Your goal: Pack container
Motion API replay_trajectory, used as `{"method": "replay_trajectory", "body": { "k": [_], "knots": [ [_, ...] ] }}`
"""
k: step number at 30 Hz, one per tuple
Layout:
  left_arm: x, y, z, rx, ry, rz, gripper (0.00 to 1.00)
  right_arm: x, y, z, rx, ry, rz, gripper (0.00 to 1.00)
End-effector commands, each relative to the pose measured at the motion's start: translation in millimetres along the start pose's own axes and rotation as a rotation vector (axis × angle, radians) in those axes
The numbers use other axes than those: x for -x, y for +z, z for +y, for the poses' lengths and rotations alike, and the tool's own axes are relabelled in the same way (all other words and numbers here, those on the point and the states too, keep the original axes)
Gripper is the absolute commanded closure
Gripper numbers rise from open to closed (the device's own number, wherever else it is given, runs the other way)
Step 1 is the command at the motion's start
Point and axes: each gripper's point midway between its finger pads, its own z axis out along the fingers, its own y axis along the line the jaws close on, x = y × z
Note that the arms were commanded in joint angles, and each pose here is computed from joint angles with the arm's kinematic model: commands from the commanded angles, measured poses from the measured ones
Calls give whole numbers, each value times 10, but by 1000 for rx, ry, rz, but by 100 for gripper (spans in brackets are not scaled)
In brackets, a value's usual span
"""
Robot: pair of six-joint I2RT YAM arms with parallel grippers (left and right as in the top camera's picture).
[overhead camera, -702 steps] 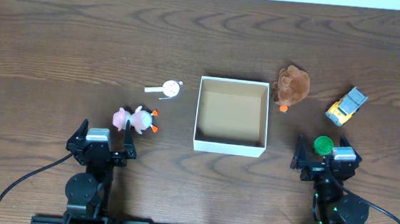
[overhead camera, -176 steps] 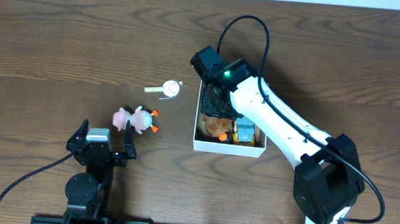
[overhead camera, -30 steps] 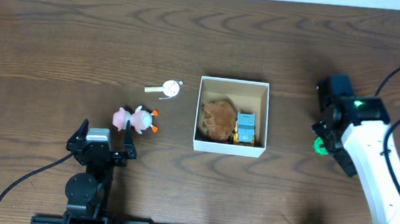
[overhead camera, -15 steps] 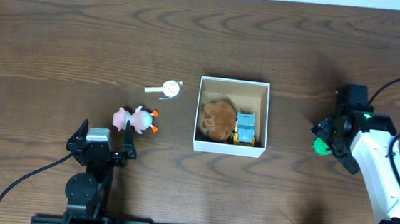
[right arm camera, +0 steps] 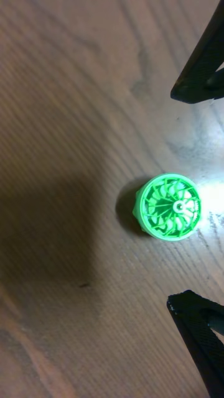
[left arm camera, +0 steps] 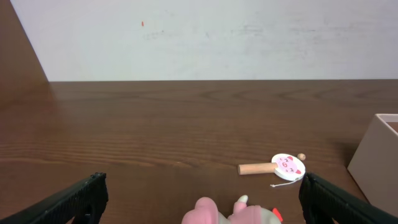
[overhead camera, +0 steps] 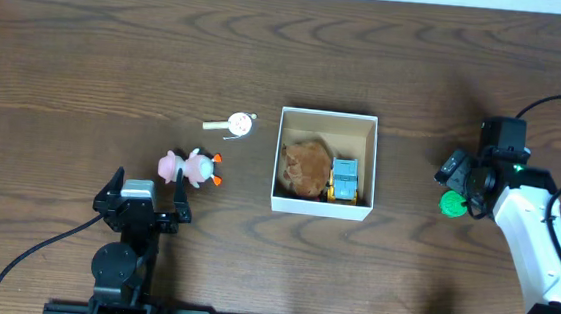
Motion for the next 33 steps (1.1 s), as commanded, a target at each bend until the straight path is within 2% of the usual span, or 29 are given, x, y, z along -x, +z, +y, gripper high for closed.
{"method": "replay_trajectory", "body": {
  "k": [1,6,28,30,33],
  "knots": [
    [-199,27,-1,0,10,48,2,-90,111,-25,2,-50,12,1],
    [-199,27,0,0,10,48,2,-217,240,-51,6,-134,19,1],
    [-199,27,0,0,10,48,2,-527,759,53,49,-153,102,1],
    [-199,27,-1,0,10,48,2,-548,784,48,45,-156,111,4],
    [-198,27,0,0,10,48,2,-545,786,50,45,-155,111,15]
  ]
}}
